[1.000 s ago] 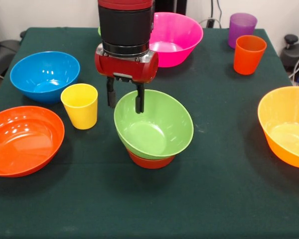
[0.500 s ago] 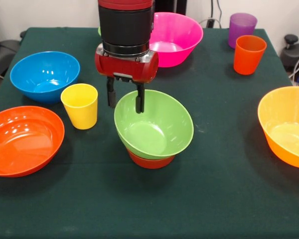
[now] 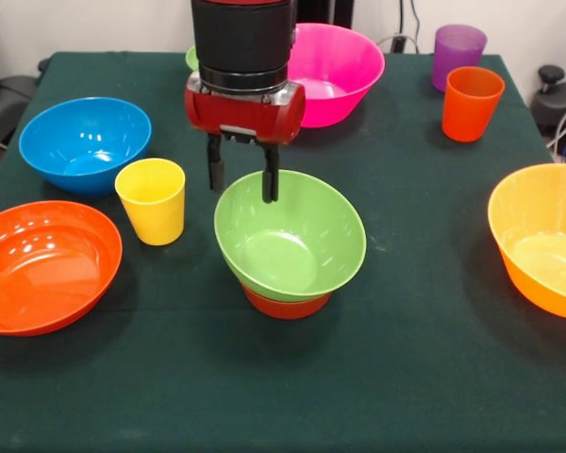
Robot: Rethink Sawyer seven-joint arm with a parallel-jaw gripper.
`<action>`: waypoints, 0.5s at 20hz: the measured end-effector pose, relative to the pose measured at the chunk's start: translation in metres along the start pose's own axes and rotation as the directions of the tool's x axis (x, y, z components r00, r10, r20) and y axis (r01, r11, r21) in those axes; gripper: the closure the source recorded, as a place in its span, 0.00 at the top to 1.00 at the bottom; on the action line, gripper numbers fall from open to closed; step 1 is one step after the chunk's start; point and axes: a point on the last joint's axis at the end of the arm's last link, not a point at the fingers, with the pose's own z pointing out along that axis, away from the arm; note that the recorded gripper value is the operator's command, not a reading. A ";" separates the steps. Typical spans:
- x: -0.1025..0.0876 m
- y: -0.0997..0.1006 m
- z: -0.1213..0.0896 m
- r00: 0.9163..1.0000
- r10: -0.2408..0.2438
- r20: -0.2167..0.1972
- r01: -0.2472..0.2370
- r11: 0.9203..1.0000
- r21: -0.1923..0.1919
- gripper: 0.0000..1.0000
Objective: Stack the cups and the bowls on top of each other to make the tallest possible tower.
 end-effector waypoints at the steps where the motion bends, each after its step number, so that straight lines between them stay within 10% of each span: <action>1: 0.000 0.001 -0.001 1.000 -0.001 0.000 0.001 1.000 -0.001 1.00; 10: 0.002 0.010 -0.005 1.000 -0.003 -0.023 0.002 1.000 -0.013 1.00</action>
